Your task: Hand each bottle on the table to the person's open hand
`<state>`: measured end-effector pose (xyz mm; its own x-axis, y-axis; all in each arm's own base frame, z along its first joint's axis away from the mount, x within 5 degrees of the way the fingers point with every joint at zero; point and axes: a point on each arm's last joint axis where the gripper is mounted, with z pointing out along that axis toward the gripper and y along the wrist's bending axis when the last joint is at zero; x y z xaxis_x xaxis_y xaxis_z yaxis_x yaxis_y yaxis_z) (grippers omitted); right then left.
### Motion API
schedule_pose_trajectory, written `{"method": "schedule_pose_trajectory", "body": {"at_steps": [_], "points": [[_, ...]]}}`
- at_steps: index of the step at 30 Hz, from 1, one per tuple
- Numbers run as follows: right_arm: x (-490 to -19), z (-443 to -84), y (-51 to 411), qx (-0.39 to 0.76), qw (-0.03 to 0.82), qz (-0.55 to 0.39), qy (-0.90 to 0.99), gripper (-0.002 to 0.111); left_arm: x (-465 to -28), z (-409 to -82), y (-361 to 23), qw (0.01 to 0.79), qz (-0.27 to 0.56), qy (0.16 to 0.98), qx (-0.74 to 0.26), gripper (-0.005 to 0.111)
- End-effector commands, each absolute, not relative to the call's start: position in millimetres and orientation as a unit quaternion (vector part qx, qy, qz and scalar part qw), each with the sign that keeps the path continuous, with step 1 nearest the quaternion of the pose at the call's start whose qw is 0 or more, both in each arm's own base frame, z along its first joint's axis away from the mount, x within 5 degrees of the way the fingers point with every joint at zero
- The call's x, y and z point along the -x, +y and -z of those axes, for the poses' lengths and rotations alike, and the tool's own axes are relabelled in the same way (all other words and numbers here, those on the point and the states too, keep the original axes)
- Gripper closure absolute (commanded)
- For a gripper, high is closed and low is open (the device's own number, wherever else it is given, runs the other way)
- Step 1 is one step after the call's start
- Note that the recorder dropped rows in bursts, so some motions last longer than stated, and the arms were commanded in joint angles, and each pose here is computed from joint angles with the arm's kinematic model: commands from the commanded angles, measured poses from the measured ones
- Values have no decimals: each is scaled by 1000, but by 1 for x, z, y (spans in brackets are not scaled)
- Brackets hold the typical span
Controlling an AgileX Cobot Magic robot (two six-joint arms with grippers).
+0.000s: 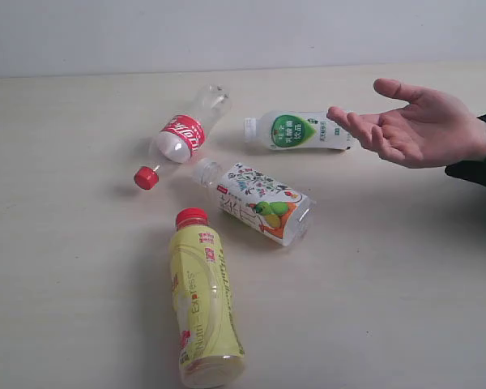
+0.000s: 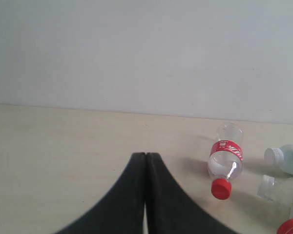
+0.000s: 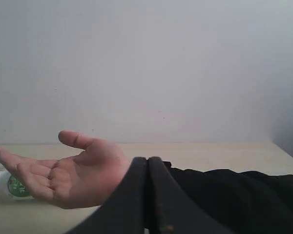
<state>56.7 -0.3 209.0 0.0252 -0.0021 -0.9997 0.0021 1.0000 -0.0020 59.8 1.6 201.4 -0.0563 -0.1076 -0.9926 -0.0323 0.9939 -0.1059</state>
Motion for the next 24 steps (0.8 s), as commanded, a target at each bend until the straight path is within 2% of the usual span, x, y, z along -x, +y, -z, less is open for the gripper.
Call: {"method": "schedule_pose_trajectory", "body": {"at_steps": [1, 4, 7, 11, 17, 21, 24], "points": [[-56, -216, 0, 14, 748, 14, 664, 108, -59, -202, 2, 689, 28, 723, 49, 107], [-54, -226, 1, 13, 785, 6, 619, 108, -59, -202, 2, 689, 28, 723, 49, 107], [-54, -227, 1, 12, 787, 4, 617, 108, -59, -202, 2, 689, 28, 723, 49, 107], [-53, -229, 2, -35, 791, -59, 608, 108, -59, -202, 2, 689, 28, 723, 49, 107], [-51, -235, 2, -39, 812, -76, 578, 108, -59, -202, 2, 689, 28, 723, 49, 107], [-48, -244, 5, -118, 811, -238, 521, 108, -59, -202, 2, 689, 28, 723, 49, 107], [-41, -257, 27, 12, 831, -291, 474, 108, -59, -202, 2, 689, 28, 723, 49, 107]]}}
